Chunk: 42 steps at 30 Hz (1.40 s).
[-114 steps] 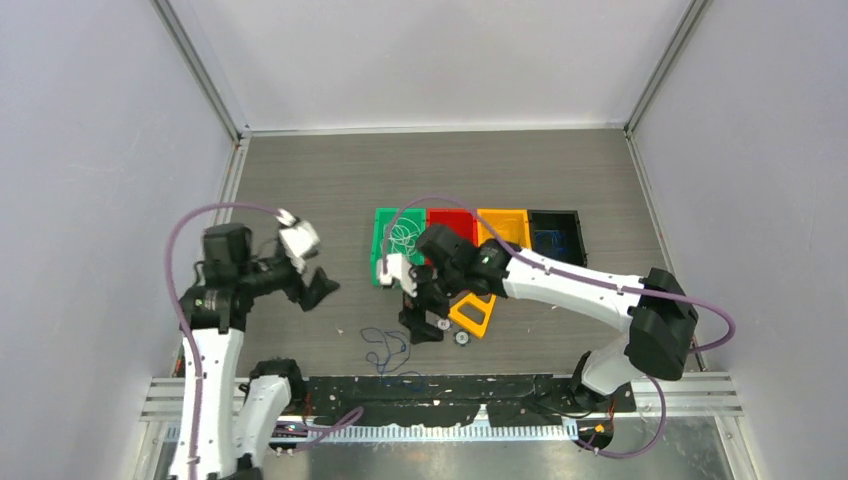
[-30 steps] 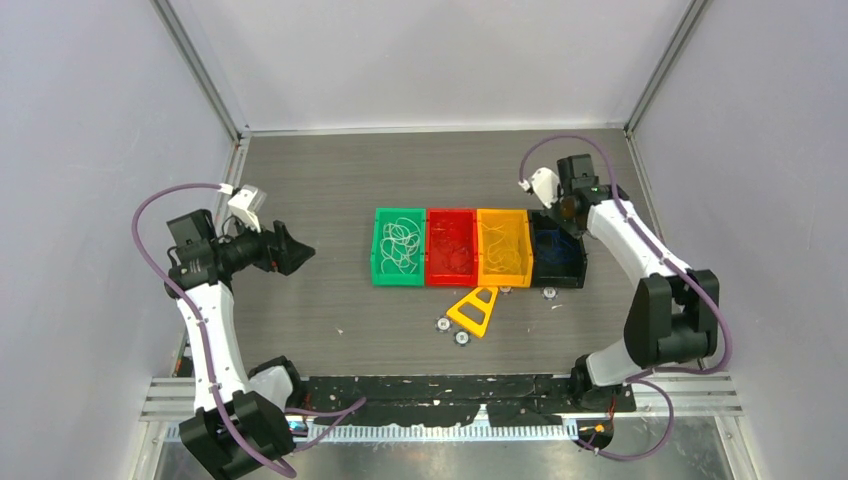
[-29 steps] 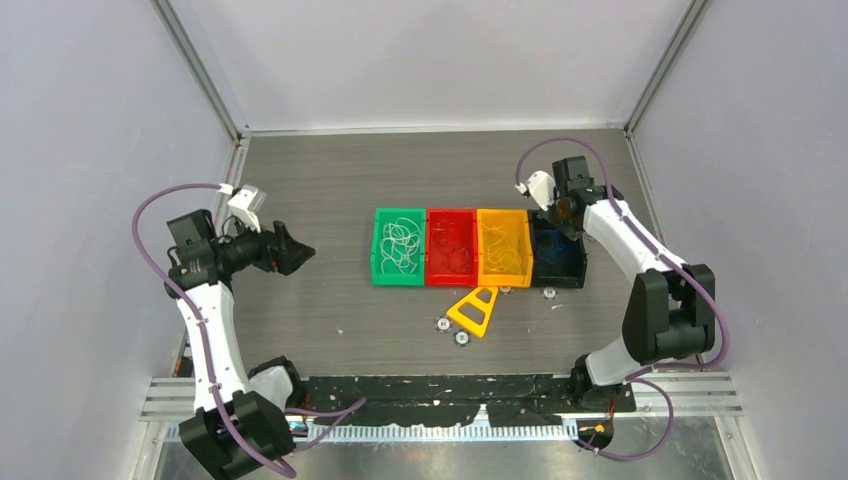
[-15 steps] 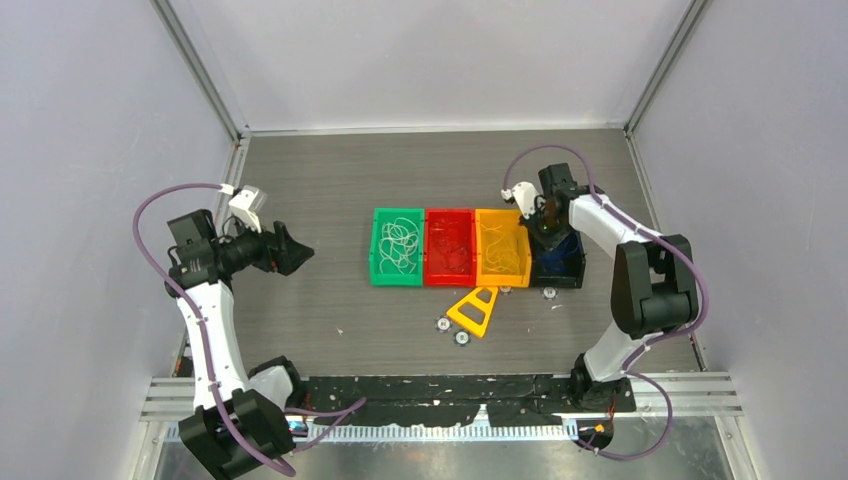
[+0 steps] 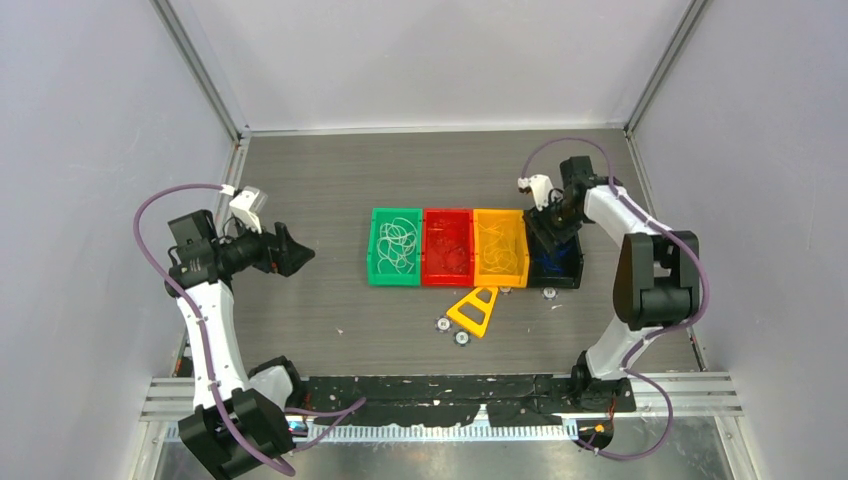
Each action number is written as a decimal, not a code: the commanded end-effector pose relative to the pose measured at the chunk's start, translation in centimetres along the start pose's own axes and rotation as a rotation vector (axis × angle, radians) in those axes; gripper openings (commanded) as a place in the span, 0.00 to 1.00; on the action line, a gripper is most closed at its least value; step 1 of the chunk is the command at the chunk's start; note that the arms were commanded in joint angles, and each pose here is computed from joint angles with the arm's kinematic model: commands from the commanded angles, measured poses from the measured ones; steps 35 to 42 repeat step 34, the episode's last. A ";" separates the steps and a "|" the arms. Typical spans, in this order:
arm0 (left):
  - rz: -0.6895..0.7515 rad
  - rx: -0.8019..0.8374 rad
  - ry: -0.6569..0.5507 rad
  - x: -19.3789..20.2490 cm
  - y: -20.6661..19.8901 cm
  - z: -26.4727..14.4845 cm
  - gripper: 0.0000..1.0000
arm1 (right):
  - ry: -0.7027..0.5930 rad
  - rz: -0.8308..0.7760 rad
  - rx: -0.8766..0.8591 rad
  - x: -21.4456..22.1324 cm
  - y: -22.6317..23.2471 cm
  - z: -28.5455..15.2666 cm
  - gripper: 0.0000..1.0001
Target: Untangle the cables
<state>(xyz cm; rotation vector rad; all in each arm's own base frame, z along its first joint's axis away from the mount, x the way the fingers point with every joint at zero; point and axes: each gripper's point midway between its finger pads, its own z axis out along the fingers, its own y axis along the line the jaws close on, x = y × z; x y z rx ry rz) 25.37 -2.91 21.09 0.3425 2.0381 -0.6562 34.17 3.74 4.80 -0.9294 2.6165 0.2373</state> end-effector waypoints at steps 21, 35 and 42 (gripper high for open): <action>0.090 -0.206 0.483 -3.5 0.0 2.1 1.00 | -0.568 0.112 0.103 -11.4 3.4 -22.0 0.95; 0.027 -0.248 0.428 1.0 -1.0 4.9 1.00 | -0.604 0.385 0.088 -7.8 3.1 -17.2 0.95; 0.027 -0.248 0.428 1.0 -1.0 4.9 1.00 | -0.604 0.385 0.088 -7.8 3.1 -17.2 0.95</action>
